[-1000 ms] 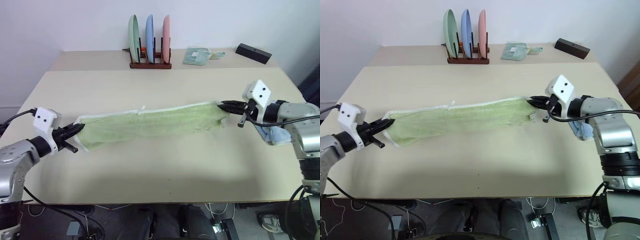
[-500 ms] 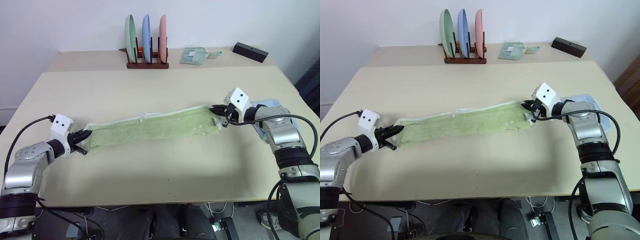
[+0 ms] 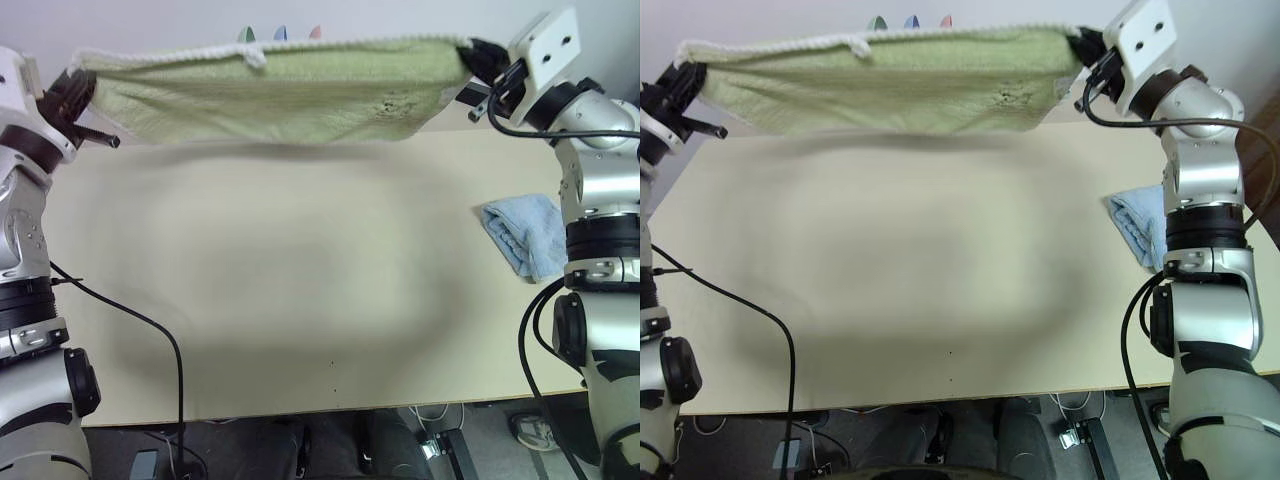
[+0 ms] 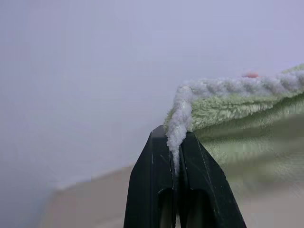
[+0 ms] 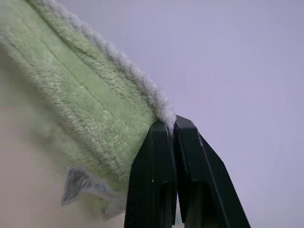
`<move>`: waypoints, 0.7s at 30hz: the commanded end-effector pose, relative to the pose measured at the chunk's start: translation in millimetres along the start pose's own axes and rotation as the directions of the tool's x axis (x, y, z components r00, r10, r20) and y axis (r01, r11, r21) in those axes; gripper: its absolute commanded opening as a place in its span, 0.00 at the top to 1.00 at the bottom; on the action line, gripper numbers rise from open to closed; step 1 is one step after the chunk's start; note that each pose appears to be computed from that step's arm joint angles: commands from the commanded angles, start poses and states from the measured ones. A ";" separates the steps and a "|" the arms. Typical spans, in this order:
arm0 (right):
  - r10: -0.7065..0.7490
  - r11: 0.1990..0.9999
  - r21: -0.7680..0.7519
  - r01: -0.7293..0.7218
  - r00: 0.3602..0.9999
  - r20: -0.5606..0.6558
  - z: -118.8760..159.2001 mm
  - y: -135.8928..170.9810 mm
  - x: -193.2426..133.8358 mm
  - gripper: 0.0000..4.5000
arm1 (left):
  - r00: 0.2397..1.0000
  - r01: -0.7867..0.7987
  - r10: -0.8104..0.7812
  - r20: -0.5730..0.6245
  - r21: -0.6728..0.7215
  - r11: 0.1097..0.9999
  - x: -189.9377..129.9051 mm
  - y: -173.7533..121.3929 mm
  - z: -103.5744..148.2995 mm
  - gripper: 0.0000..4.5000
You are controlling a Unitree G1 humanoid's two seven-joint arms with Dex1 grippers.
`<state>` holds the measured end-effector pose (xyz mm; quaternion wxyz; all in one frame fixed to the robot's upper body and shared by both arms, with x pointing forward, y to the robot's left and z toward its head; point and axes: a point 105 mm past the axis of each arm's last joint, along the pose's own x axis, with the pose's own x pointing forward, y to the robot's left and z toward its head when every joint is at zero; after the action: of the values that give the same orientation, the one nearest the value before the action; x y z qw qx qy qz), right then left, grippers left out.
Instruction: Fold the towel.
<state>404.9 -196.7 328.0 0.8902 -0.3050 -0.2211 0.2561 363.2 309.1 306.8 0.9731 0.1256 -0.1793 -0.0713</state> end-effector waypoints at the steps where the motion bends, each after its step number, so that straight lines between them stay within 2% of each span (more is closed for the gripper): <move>1: 0.050 0.999 0.020 -0.050 0.999 -0.015 0.3 0.1 -20.4 0.99 | 0.999 -0.012 0.012 -0.042 -0.008 1.000 -24.4 15.6 -9.3 1.00; 4: 0.177 0.981 0.093 -0.170 0.981 -0.077 -17.7 28.1 -38.0 0.99 | 0.980 0.101 -0.104 -0.172 -0.024 0.995 -51.9 -3.6 -43.4 1.00; 9: 0.359 0.920 0.231 -0.318 0.918 -0.167 -37.8 64.1 -71.5 0.99 | 0.911 0.213 -0.215 -0.352 -0.043 0.976 -92.4 -25.9 -77.7 1.00; 13: 0.486 0.850 0.349 -0.395 0.842 -0.232 -45.2 83.4 -101.0 0.99 | 0.818 0.288 -0.351 -0.456 -0.205 0.936 -131.2 -49.4 -91.4 1.00; 16: 0.500 0.844 0.353 -0.404 0.832 -0.242 -45.8 86.7 -102.1 0.99 | 0.793 0.288 -0.362 -0.490 -0.221 0.932 -140.1 -53.6 -97.4 1.00; 21: 0.471 0.865 0.335 -0.374 0.835 -0.283 -63.2 89.2 -87.2 0.99 | 0.786 0.214 -0.279 -0.552 -0.180 0.960 -131.3 -43.1 -121.2 1.00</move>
<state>337.5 -208.4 199.7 0.8612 -0.2504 0.0594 0.4384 278.8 307.7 141.1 0.9665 0.0919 0.1404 -0.1942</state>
